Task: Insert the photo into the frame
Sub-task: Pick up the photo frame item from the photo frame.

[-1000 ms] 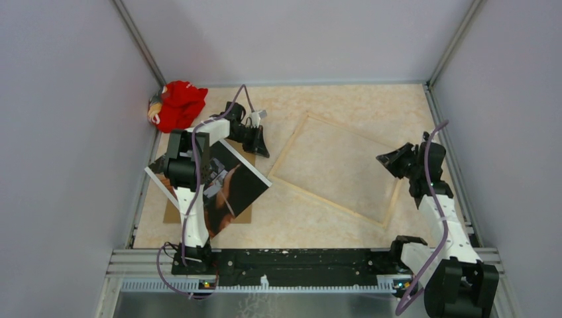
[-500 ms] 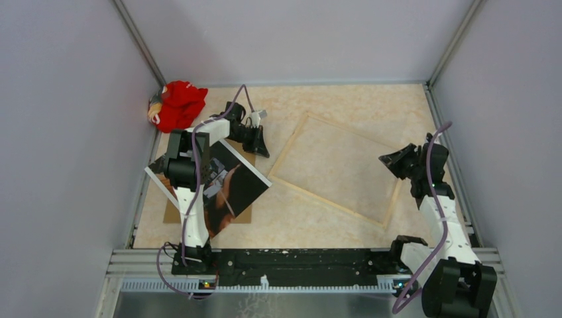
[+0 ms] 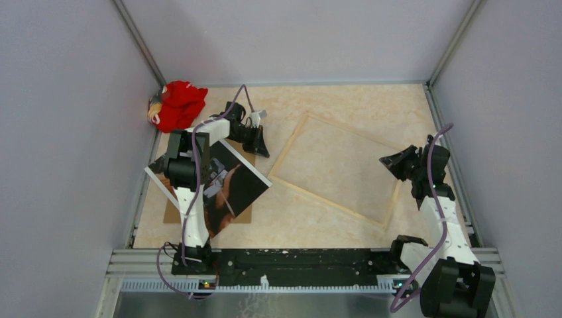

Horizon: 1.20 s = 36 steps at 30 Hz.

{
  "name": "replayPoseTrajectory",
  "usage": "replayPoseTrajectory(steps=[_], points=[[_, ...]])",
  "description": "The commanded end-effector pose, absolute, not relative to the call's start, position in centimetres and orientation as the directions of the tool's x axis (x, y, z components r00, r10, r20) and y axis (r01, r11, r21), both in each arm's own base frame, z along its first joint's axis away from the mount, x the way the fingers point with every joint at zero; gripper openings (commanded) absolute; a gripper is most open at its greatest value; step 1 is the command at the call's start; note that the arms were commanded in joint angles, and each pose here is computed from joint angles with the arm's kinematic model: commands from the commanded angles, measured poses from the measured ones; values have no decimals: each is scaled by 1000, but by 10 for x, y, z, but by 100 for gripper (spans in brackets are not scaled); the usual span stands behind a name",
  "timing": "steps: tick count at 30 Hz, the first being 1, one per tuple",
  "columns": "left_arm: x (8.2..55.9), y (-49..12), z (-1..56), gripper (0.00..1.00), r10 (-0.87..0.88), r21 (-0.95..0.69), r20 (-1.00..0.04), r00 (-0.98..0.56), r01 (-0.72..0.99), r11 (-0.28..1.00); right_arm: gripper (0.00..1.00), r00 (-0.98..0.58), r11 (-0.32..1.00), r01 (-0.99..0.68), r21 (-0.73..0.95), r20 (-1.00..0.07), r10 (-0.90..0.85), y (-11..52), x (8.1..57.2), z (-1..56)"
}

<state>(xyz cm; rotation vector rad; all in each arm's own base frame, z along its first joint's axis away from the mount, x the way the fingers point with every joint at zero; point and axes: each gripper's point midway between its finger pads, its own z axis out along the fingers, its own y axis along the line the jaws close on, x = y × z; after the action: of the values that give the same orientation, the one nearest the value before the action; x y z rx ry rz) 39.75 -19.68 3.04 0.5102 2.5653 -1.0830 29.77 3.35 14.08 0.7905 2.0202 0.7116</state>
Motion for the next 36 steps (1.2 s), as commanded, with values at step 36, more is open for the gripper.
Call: replayPoseTrajectory(steps=[36], points=[[386, -222, 56, 0, 247, -645, -449, -859, 503, 575, 0, -333, 626, 52, 778, -577, 746, 38, 306, 186]])
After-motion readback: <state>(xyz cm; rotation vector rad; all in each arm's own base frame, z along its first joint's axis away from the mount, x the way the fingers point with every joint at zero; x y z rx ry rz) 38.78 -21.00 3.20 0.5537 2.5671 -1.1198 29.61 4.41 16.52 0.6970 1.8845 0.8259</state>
